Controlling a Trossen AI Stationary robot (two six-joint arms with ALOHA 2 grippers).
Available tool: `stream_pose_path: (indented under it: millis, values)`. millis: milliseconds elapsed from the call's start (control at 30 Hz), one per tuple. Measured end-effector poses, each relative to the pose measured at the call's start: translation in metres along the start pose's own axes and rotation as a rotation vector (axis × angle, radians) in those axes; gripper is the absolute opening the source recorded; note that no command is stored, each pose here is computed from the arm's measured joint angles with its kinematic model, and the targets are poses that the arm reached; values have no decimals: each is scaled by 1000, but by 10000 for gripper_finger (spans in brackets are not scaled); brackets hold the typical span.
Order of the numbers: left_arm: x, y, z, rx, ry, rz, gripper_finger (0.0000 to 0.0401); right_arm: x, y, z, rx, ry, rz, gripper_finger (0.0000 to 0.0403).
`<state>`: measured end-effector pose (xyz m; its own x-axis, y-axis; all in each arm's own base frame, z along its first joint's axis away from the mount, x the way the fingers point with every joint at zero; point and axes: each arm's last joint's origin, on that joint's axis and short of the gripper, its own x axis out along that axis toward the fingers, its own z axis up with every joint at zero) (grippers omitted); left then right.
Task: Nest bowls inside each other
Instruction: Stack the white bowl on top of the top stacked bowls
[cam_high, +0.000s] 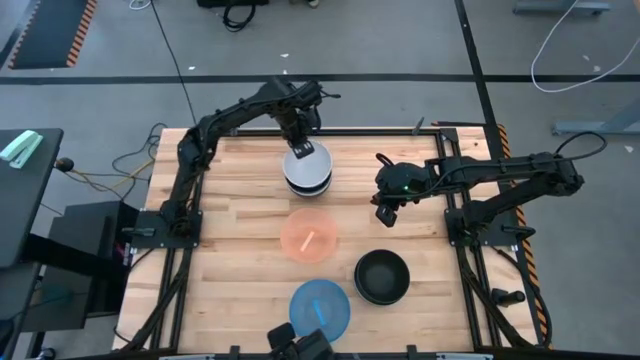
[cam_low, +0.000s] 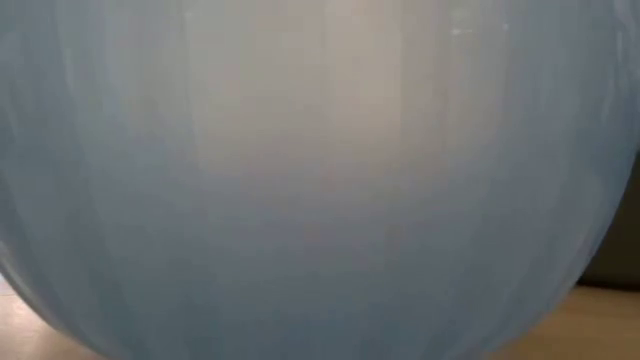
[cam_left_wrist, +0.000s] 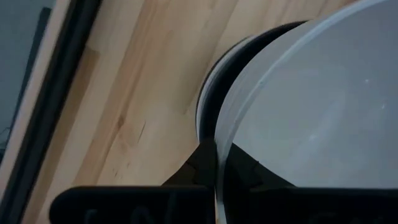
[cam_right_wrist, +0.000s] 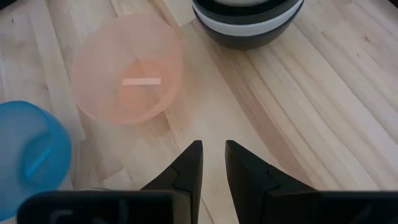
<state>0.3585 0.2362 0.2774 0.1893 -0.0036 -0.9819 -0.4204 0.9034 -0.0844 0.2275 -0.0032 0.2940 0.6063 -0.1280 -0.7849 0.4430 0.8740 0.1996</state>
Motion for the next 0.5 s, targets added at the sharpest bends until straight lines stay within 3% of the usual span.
stream_pose_path:
  millis: [500]
  values:
    - [25,2,4,-6,67,17,11,0,0,1,2,-6,3,77]
